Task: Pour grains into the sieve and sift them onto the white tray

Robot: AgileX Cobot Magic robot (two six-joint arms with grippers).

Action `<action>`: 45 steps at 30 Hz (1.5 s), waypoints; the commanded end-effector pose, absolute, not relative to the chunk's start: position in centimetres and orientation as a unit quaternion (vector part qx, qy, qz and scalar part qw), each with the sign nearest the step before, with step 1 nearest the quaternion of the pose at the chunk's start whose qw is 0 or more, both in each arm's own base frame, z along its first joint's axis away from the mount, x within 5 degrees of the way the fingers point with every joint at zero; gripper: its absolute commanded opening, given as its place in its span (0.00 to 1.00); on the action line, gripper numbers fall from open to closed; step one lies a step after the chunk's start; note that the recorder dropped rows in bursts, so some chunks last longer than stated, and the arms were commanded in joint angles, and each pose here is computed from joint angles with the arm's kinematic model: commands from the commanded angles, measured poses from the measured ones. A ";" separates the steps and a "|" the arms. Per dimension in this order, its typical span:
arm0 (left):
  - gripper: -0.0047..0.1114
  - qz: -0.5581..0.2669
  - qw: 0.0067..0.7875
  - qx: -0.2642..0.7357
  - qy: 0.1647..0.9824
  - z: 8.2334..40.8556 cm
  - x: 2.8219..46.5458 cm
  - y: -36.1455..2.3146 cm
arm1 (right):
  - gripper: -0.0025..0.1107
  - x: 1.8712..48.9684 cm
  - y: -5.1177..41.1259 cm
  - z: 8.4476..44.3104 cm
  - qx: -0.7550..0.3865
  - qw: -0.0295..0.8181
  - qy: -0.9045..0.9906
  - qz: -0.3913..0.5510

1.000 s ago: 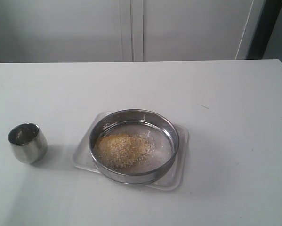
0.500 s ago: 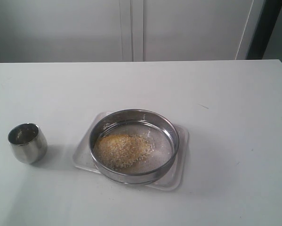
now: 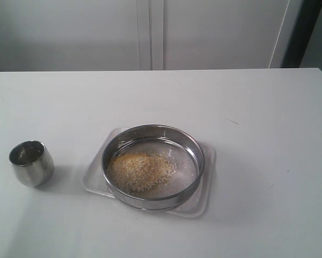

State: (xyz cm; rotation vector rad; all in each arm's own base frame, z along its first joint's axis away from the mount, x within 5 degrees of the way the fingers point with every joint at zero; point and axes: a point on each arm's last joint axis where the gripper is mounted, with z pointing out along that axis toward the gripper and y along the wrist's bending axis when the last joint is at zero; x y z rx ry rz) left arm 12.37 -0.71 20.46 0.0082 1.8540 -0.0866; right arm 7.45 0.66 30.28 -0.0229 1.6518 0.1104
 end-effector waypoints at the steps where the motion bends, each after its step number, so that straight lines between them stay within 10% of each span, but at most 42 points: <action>1: 0.04 -0.038 0.602 0.002 0.798 20.4 12.2 -0.7 | 0.02 8.0 0.7 30.9 -0.013 0.653 0.756 0.047; 29: 0.04 -0.038 0.602 0.002 0.798 20.4 12.2 -0.7 | 0.02 18.4 2.7 30.4 0.003 0.367 0.924 0.104; 45: 0.04 -0.038 0.602 0.002 0.798 20.4 12.2 -0.7 | 0.02 19.9 2.7 30.3 0.027 0.397 0.911 0.107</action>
